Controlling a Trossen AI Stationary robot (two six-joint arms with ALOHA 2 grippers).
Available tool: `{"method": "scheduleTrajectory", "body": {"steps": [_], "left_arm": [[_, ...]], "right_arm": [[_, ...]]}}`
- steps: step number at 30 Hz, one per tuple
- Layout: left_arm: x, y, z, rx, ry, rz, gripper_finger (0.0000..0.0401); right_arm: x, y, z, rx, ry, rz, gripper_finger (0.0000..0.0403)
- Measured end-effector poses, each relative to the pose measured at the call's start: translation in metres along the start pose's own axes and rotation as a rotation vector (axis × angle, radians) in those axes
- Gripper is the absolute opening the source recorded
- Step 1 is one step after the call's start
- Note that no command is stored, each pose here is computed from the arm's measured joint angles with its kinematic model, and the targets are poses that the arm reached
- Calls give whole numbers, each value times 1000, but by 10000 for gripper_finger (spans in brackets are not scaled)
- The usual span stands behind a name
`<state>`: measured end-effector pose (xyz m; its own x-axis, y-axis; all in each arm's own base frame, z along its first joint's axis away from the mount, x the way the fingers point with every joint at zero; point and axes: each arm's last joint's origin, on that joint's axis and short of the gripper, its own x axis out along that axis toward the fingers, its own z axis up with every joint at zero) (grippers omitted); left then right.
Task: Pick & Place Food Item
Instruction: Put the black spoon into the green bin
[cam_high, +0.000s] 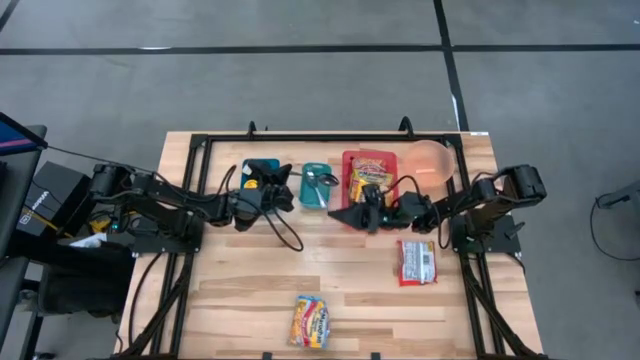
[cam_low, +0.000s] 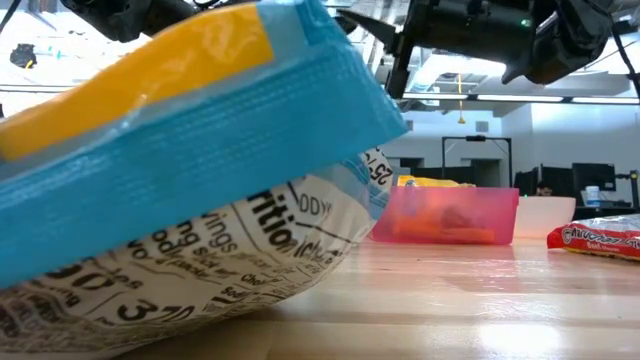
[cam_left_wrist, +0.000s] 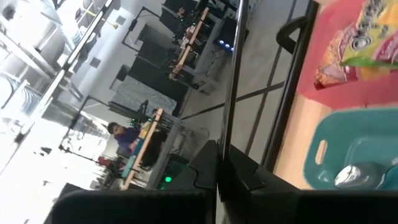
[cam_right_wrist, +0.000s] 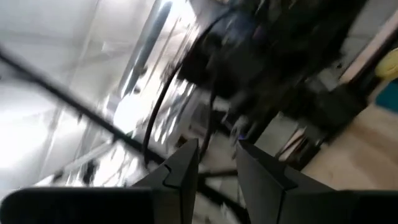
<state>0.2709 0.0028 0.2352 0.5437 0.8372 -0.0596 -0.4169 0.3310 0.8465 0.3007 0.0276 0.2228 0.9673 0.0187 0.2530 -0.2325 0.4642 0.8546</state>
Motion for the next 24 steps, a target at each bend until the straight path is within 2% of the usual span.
{"method": "scheduleTrajectory", "body": {"steps": [6, 11, 15, 20, 22, 24], "left_arm": [[-3, 9, 1, -155, -28, -4, 0], [-8, 21, 2, -398, -94, -61, 0], [-12, 29, 2, -595, -136, -144, 0], [-18, 33, 0, -814, -157, -295, 0], [-19, 33, -2, -880, -149, -361, 0], [-21, 32, -2, -937, -145, -428, 0]], "right_arm": [[-2, 11, -20, -112, 164, 104, 103], [-6, 24, -33, -272, 249, 214, 103], [-12, 42, -35, -446, 237, 308, 103], [-22, 71, -28, -709, 155, 423, 103], [-27, 81, -24, -813, 126, 424, 103], [-32, 88, -20, -904, 100, 369, 103]]}}
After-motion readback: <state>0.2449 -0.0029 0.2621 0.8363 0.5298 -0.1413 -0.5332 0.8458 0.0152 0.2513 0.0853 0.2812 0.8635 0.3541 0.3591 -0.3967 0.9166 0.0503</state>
